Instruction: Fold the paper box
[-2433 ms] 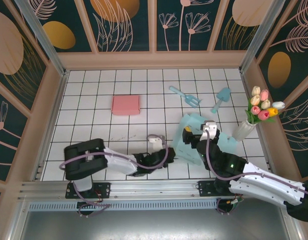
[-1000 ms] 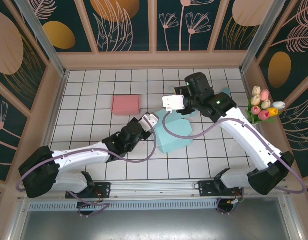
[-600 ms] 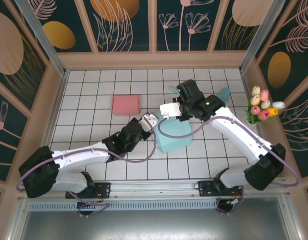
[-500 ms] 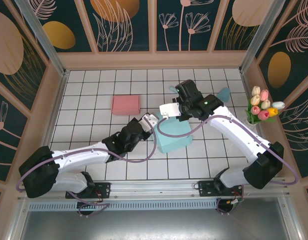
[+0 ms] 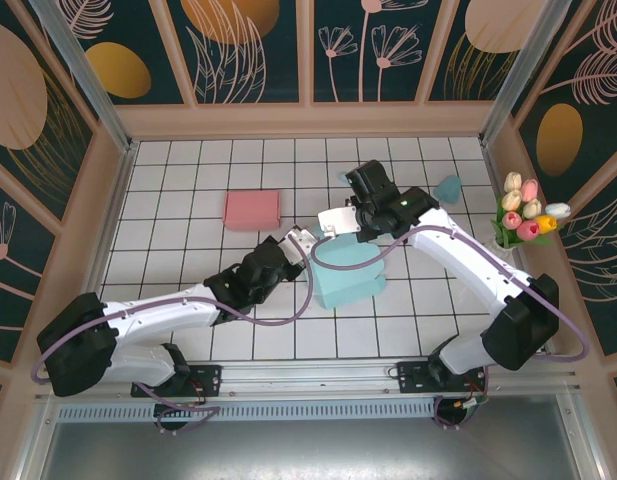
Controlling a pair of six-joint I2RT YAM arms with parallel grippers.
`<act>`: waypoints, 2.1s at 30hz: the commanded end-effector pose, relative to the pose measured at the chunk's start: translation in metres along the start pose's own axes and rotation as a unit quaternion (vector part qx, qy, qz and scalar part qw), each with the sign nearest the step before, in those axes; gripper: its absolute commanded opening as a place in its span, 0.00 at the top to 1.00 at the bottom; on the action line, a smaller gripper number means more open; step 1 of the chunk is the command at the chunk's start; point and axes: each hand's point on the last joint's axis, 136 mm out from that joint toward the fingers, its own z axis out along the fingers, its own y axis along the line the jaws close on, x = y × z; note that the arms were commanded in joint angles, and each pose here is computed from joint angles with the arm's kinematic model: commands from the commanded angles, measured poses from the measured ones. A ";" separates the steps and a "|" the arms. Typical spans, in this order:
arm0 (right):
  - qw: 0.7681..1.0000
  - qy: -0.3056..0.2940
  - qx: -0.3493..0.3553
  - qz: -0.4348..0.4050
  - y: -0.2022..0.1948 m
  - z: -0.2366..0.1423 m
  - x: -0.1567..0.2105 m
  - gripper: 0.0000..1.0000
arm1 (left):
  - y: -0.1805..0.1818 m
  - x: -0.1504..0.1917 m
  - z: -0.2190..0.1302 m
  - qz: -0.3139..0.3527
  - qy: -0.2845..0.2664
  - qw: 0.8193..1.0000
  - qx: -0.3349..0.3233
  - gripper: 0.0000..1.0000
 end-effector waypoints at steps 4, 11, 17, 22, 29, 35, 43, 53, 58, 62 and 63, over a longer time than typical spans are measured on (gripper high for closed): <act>0.999 0.017 -0.030 0.019 0.004 0.003 0.009 1.00 | 0.015 -0.032 -0.012 -0.084 -0.042 0.996 -0.008 0.97; 0.987 0.006 -0.102 0.122 0.005 0.011 0.022 1.00 | 0.033 -0.037 -0.026 -0.283 -0.058 0.957 -0.027 0.63; 0.964 -0.001 -0.176 0.202 0.018 0.028 0.031 1.00 | -0.008 -0.036 -0.029 -0.382 -0.067 0.917 0.096 0.64; 0.948 -0.021 -0.204 0.243 0.019 0.031 0.033 1.00 | -0.053 -0.028 -0.006 -0.406 -0.042 0.897 0.168 0.66; 0.943 -0.013 -0.223 0.248 0.032 0.042 0.041 1.00 | -0.057 -0.003 0.034 -0.400 -0.012 0.910 0.109 0.69; 0.950 -0.028 -0.208 0.232 0.028 0.044 0.037 1.00 | -0.016 0.034 0.045 -0.416 0.013 0.909 0.011 0.70; 0.960 -0.025 -0.192 0.202 0.033 0.050 0.035 1.00 | 0.030 0.061 0.049 -0.445 0.024 0.894 -0.047 0.71; 0.970 -0.040 -0.177 0.161 0.033 0.053 0.014 1.00 | 0.038 0.057 0.065 -0.445 0.034 0.894 -0.042 0.71; 0.977 -0.033 -0.153 0.147 0.033 0.062 0.013 1.00 | 0.028 0.039 0.074 -0.434 0.030 0.901 -0.002 0.72; 0.978 -0.046 -0.137 0.149 0.023 0.061 0.004 1.00 | 0.012 0.027 0.083 -0.435 0.037 0.899 0.047 0.75; 0.978 -0.052 -0.135 0.151 0.020 0.060 0.002 1.00 | 0.010 0.026 0.085 -0.436 0.037 0.898 0.052 0.75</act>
